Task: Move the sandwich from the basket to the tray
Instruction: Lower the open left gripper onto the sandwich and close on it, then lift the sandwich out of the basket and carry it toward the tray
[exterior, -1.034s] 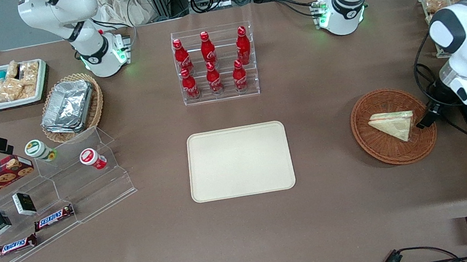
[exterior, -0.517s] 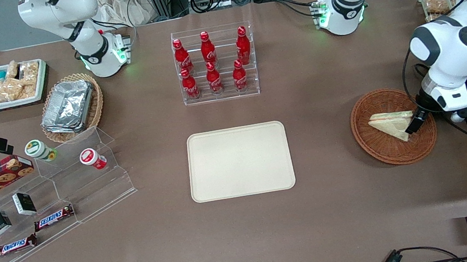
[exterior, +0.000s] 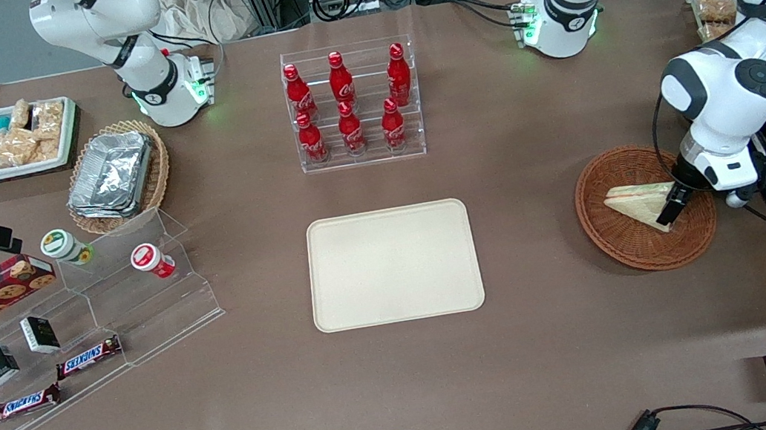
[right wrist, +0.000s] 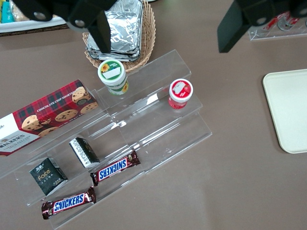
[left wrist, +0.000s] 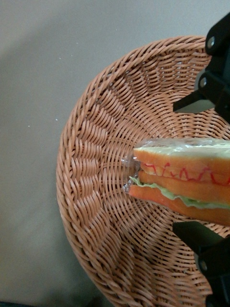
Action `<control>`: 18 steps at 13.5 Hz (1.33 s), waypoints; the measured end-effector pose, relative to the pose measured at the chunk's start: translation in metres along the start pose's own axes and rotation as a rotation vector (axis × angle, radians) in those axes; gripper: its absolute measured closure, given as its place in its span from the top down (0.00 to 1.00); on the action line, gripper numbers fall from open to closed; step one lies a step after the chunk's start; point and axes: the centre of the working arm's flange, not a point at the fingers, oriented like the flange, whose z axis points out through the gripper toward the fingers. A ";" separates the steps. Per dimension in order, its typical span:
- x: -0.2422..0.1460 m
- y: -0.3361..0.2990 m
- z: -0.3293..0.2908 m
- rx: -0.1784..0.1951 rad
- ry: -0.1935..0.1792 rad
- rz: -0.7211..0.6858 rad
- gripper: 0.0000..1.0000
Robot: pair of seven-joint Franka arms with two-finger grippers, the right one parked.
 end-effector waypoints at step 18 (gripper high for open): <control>-0.002 0.013 -0.038 0.016 -0.039 0.090 0.25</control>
